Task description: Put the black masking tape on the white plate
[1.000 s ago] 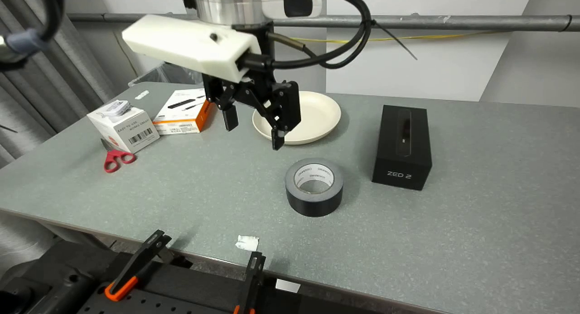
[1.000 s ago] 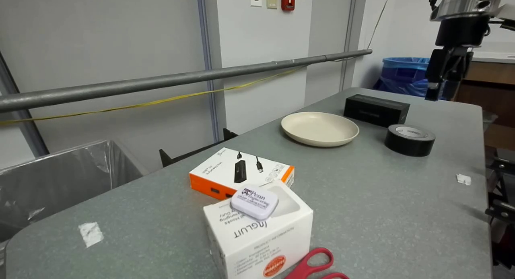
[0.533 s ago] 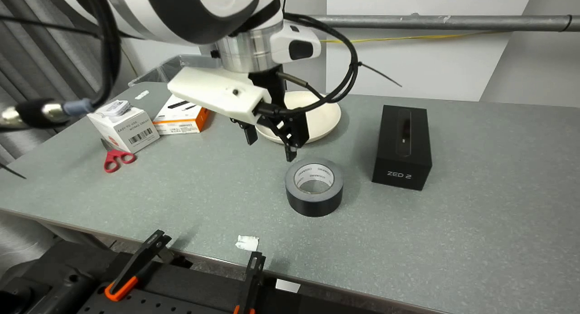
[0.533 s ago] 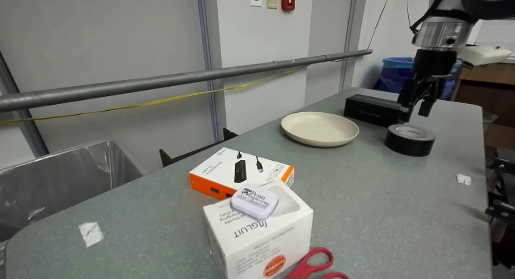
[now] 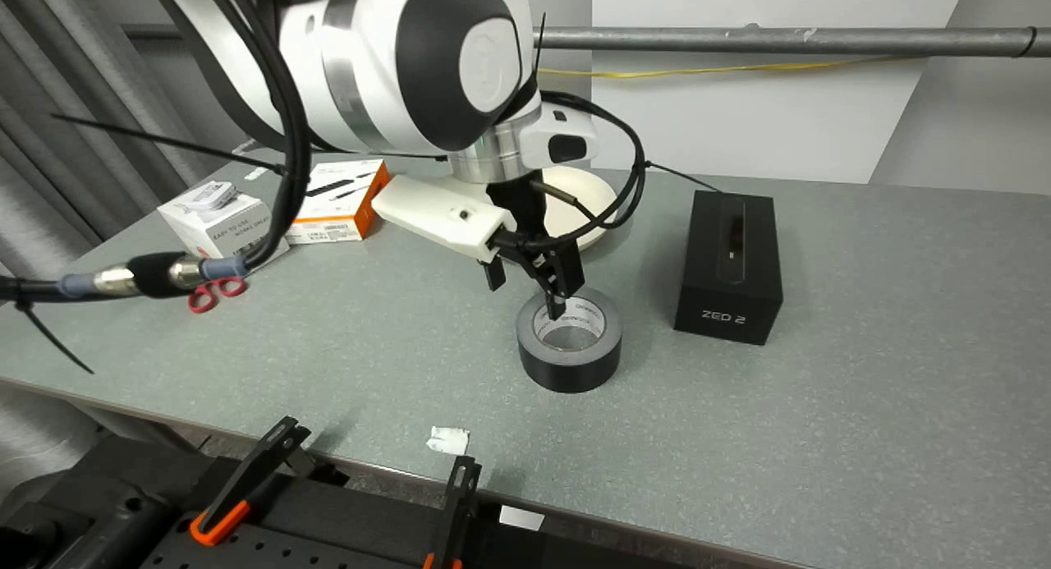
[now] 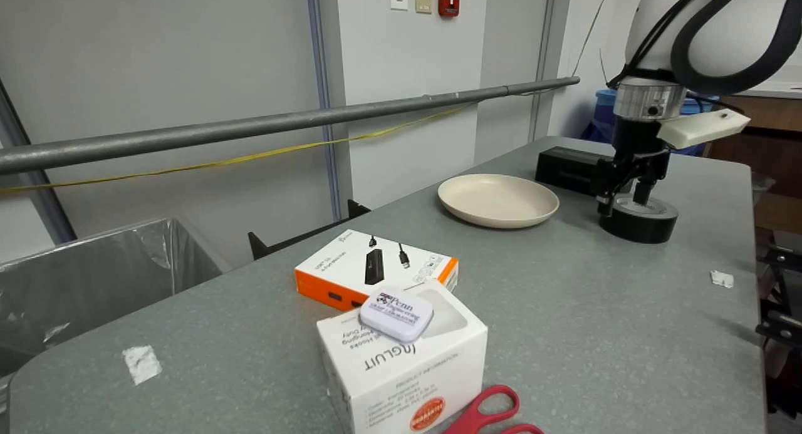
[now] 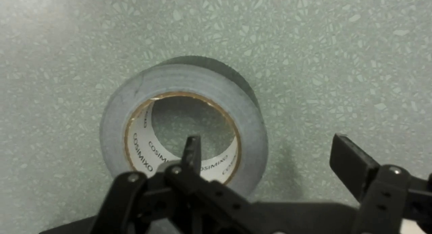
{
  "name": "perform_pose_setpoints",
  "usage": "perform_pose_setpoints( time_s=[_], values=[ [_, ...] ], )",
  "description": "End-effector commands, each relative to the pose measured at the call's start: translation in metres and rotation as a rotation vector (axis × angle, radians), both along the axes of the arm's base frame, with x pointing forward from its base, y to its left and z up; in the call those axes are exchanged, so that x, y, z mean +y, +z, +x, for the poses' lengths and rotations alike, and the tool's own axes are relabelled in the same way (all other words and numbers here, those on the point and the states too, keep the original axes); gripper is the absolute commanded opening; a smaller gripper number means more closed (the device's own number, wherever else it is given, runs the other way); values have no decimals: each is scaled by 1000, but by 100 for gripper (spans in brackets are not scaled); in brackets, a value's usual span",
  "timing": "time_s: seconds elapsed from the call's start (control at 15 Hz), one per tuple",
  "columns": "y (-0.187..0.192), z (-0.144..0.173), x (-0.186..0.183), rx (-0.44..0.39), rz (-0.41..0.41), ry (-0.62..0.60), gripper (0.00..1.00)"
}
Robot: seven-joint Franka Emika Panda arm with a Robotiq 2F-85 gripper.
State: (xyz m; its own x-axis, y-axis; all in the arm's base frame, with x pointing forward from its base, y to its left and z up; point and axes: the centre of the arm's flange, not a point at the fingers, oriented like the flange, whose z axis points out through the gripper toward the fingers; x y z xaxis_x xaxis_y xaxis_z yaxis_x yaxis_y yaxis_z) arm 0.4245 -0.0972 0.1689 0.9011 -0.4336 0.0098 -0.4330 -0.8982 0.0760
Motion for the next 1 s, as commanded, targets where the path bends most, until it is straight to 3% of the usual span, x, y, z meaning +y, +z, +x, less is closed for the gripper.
perform_pose_setpoints(
  time_s=[0.0,0.13,0.67,0.73,0.93],
  values=[
    [-29,23,-2,11,-33,-37,100],
    [-38,29,-1,17,-30,-51,72],
    [-18,32,-14,-1,-9,-105,11],
    [-14,33,-15,-8,-5,-114,5],
    [18,33,-16,-75,4,-133,6]
  ],
)
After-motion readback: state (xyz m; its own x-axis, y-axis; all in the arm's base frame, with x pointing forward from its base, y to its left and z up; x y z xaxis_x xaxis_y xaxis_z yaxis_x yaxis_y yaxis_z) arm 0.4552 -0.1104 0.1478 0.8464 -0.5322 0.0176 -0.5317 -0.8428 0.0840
